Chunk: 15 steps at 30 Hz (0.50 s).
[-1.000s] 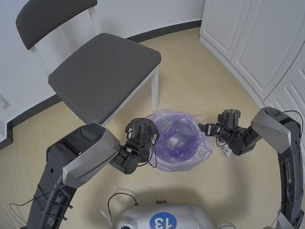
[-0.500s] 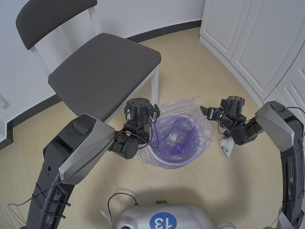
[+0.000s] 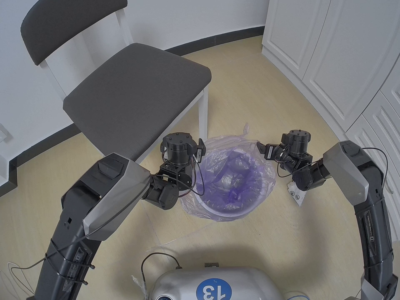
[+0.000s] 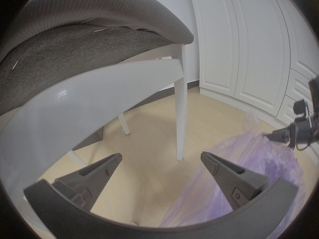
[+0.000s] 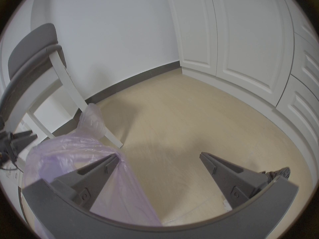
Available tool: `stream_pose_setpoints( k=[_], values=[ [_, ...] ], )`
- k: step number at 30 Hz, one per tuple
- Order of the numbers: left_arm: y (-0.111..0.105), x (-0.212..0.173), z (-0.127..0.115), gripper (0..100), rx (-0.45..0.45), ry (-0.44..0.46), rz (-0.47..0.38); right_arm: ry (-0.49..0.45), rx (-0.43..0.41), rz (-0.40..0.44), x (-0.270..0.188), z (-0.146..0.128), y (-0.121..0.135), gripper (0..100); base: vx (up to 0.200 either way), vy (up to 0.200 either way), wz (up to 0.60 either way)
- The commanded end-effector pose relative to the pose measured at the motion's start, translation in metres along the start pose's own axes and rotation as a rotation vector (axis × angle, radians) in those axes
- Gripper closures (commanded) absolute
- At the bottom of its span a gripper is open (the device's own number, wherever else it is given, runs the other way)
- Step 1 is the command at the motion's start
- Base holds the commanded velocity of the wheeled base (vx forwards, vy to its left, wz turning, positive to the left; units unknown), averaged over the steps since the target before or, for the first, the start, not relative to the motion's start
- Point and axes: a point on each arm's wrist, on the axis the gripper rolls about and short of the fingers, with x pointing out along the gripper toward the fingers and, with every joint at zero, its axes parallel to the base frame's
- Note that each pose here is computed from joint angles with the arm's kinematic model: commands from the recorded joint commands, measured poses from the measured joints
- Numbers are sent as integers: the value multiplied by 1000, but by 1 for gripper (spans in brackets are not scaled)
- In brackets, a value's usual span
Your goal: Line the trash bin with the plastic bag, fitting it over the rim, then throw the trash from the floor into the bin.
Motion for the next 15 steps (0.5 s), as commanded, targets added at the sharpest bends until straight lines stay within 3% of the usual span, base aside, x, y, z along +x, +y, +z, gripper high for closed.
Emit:
stream_pose_setpoints(
  k=[1,5,9,15],
  values=[
    [1,-1,2,0,-7,-13,1,55,-3,-12,8,-30,-6,0,0,0,0],
    [0,-11,15,0,-17,-44,-9,83,-4,-19,11,-45,-10,0,0,0,0],
    [-7,-27,16,0,0,-16,-39,90,-4,-19,11,-49,-10,0,0,0,0],
    [-3,-52,-7,0,64,95,-76,73,9,-16,11,-43,-8,0,0,0,0]
  ],
)
